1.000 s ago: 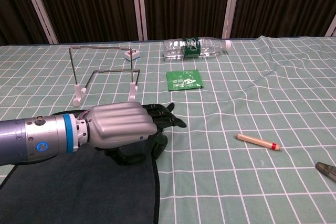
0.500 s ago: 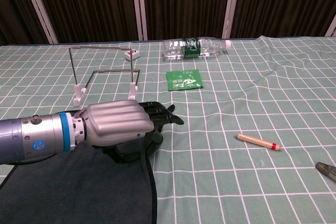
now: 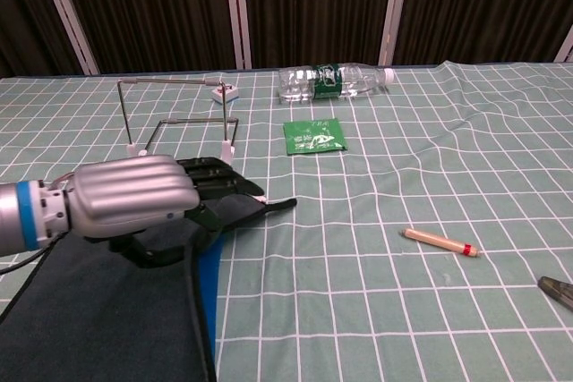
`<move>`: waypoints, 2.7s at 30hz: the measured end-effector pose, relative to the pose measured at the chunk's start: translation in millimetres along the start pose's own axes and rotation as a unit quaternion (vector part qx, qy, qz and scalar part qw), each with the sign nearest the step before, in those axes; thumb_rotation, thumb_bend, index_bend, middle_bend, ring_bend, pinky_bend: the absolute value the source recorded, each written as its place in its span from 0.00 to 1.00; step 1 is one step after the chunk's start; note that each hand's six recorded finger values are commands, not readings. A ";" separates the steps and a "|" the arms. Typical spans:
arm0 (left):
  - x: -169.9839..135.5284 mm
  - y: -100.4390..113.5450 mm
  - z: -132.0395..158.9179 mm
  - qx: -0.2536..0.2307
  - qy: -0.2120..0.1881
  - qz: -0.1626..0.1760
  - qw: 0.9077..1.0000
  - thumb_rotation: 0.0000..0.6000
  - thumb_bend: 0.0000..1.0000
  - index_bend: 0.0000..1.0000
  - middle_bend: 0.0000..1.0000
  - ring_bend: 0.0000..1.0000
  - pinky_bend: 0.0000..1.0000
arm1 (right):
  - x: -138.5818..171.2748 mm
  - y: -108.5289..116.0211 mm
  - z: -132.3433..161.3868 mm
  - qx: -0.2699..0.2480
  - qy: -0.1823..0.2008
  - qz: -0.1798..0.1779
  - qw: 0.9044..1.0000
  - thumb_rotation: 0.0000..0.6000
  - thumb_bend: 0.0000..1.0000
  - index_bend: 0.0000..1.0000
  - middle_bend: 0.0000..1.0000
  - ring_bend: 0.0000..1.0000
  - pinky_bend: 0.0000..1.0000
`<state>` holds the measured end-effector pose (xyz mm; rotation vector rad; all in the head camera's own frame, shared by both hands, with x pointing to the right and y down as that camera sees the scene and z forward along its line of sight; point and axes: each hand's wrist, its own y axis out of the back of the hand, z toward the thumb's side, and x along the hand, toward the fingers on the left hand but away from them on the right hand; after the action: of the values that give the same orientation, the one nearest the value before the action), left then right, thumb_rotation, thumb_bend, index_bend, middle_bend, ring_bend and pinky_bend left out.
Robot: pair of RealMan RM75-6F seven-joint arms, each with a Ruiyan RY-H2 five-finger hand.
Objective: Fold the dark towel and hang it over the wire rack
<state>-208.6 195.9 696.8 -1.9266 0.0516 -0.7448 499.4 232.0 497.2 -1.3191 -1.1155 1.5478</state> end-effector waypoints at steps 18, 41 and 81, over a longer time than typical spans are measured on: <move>-78.1 -24.5 -32.3 0.014 0.032 -0.031 0.999 1.00 0.53 0.78 0.00 0.00 0.00 | 3.6 -0.5 6.7 0.003 0.010 0.001 1.000 1.00 0.00 0.00 0.00 0.00 0.00; -107.2 -48.2 -57.9 0.022 0.033 -0.072 0.997 1.00 0.59 0.82 0.00 0.00 0.00 | 3.2 -4.7 11.4 0.013 0.012 0.005 1.000 1.00 0.00 0.00 0.00 0.00 0.00; -137.4 -19.0 -66.7 -0.008 0.047 -0.032 0.998 1.00 0.07 0.10 0.00 0.00 0.00 | 5.3 -1.8 12.7 0.007 0.015 0.003 1.000 1.00 0.00 0.00 0.00 0.00 0.00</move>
<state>-359.5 199.4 666.5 -1.9142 0.0529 -0.8806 486.2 236.0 498.2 -1.3342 -1.0808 1.5332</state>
